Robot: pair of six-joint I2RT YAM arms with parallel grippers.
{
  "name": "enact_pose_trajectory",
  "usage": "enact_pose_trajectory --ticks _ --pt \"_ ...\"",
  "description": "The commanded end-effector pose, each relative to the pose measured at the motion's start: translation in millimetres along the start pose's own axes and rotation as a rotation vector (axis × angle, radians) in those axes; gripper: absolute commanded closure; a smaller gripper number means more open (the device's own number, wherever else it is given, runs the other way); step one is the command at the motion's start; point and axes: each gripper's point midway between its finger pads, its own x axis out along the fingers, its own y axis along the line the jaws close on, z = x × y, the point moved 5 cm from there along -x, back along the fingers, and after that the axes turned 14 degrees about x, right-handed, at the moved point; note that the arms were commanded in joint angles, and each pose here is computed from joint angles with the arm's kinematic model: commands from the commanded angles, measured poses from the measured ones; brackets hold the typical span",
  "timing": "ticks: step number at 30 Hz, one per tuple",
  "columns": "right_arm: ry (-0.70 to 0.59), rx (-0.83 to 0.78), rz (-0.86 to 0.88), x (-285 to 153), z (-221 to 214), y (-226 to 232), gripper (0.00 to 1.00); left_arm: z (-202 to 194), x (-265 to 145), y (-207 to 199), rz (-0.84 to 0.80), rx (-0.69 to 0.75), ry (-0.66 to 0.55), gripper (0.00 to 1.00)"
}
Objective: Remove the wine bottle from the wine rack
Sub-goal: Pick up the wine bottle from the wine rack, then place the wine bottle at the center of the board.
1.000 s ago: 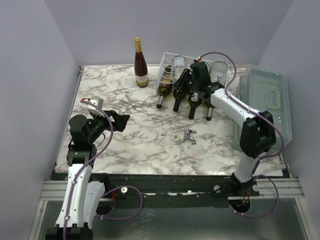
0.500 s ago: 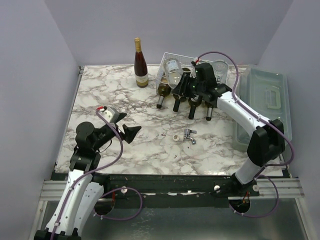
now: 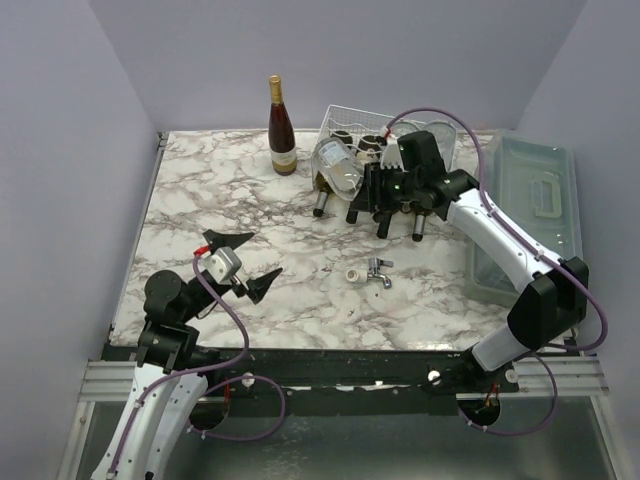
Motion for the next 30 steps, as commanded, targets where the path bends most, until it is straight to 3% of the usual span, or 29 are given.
enact_pose_trajectory --ticks 1,8,15,19,23,30 --pt "-0.072 -0.219 0.228 -28 14 53 1.00 2 1 -12 -0.096 0.048 -0.047 0.01" --pt "0.094 -0.352 0.223 -13 -21 64 1.00 7 0 -22 -0.173 0.108 -0.090 0.02" --pt "0.188 -0.536 0.180 -1 -41 75 1.00 7 -6 -25 -0.154 0.079 -0.086 0.01" --pt "0.238 -0.655 0.152 4 -45 83 1.00 19 -8 -20 -0.086 -0.078 -0.078 0.01" --pt "0.276 -0.784 0.127 7 -47 91 1.00 20 -8 -13 0.039 -0.333 -0.036 0.01" --pt "0.373 -1.055 0.103 8 -60 92 1.00 9 -6 -7 0.190 -0.712 0.113 0.01"
